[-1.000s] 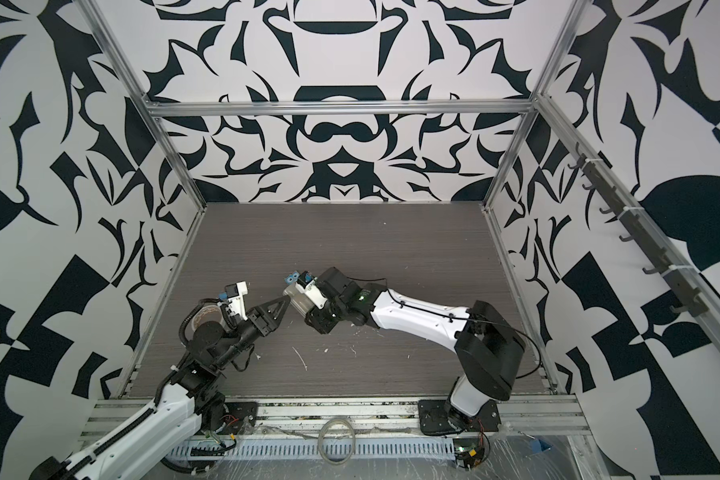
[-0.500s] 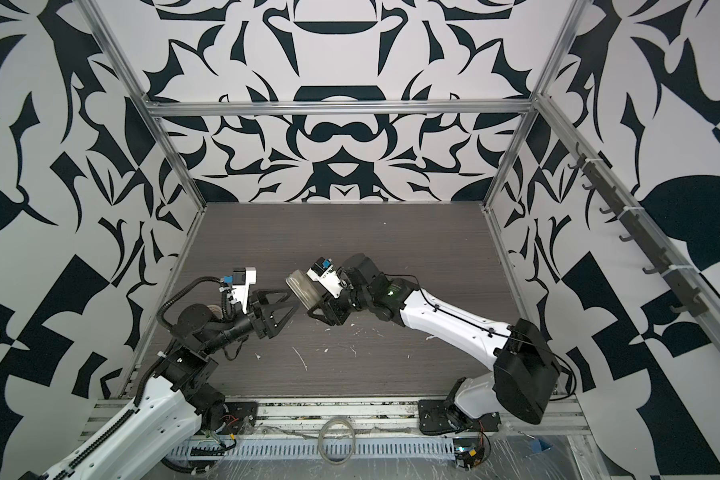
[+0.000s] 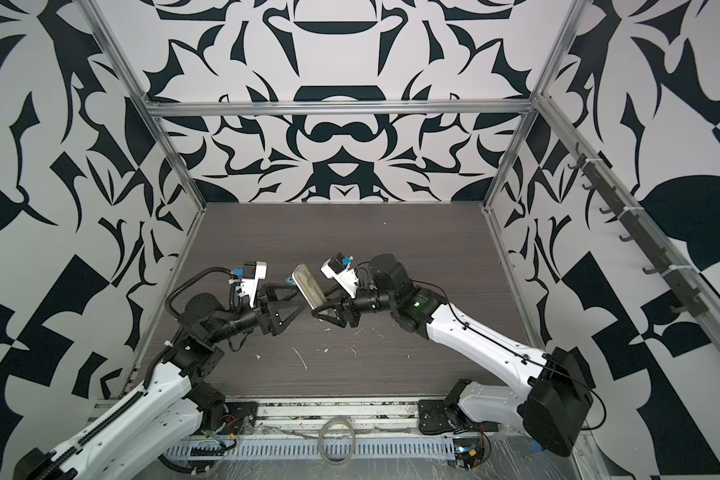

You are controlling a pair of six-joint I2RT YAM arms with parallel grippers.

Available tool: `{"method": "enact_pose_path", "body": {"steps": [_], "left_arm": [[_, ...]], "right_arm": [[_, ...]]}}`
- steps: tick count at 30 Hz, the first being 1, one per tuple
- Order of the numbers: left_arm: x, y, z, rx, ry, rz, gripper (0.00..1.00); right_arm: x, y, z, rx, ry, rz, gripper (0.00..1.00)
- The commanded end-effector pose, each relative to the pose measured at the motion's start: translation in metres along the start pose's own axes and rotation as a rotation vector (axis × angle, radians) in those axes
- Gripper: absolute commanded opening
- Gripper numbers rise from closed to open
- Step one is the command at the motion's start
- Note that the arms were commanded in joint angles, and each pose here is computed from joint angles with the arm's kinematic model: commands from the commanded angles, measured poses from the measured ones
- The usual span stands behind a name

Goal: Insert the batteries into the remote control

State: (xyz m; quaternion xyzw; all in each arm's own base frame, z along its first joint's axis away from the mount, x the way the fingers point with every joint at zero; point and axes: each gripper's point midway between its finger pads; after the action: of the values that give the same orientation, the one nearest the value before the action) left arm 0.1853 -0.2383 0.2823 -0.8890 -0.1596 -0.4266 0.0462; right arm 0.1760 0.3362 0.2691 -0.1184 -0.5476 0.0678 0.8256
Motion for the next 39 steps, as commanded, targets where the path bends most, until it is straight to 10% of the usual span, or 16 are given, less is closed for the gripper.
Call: {"method": "enact_pose_path", "body": {"steps": [1, 22, 39], "left_arm": [[0.021, 0.003, -0.037, -0.141, 0.077, -0.017, 0.97], [0.021, 0.016, -0.058, -0.263, 0.105, 0.016, 0.86], [0.021, 0.014, -0.067, -0.292, 0.111, 0.027, 0.54]], "right_arm": [[0.027, -0.010, 0.023, 0.073, -0.080, -0.092, 0.15], [0.028, -0.007, 0.036, 0.172, -0.061, -0.085, 0.12], [0.030, -0.009, 0.041, 0.199, -0.049, -0.089, 0.12]]}}
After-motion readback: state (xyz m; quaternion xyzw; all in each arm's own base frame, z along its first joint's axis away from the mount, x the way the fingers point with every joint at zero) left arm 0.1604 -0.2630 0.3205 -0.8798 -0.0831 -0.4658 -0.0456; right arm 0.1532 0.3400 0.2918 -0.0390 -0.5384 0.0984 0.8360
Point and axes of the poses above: each gripper's point midway between its finger pads, its own y axis out along the fingers, its own z axis along the line the jaws close on, x = y × z, and after that the axes turned 4 degrees about -y, right-handed
